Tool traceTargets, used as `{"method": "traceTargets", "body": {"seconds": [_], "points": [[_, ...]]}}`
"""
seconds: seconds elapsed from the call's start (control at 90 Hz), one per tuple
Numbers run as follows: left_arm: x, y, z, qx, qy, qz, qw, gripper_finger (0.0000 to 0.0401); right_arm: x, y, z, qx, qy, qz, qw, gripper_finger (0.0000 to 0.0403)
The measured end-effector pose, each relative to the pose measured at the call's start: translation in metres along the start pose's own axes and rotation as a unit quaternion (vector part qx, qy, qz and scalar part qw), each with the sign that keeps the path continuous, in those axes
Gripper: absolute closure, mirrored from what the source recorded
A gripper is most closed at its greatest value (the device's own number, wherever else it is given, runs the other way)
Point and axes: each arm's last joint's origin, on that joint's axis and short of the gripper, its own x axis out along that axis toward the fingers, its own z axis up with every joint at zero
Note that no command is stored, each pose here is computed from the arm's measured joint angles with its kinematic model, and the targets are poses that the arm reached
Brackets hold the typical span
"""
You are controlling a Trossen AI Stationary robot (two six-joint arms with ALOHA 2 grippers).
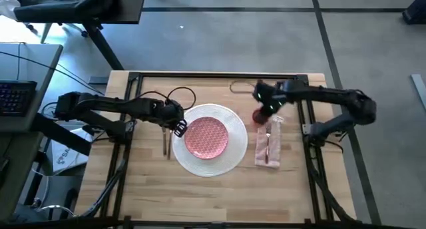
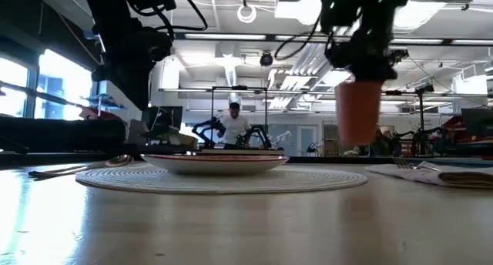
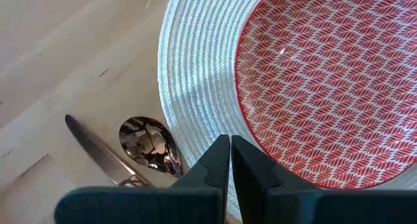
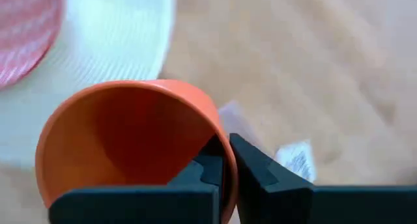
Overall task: Set table place
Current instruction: Put the orange cup to the top right of the white mat, then return to Home Position
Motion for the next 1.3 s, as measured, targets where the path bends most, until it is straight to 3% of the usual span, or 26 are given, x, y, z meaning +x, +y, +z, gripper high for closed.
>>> {"method": "traceTargets", "body": {"seconds": [0.267,0.511,0.733,1.156,1.3], "points": [[0.0,0.0,0.001,-0.001,-0.005,0.003,1.0,0.04,0.029,-0.053,0.029,0.069,0.005,-0.038,0.997,0.0403],[0.0,0.0,0.001,-0.019,-0.007,0.003,1.0,0.04,0.049,-0.057,0.037,0.079,0.021,-0.044,0.996,0.0403],[0.0,0.0,0.001,-0.027,-0.008,0.002,1.0,0.04,0.043,-0.057,0.036,0.068,0.006,-0.042,0.997,0.0398],[0.0,0.0,0.001,-0.028,-0.009,0.004,1.0,0.04,0.008,-0.06,0.028,0.062,-0.046,-0.049,0.996,0.0246],[-0.013,0.0,0.005,-0.033,-0.029,-0.012,0.999,0.04,-0.039,-0.062,0.024,0.061,-0.112,-0.055,0.99,0.023]]}}
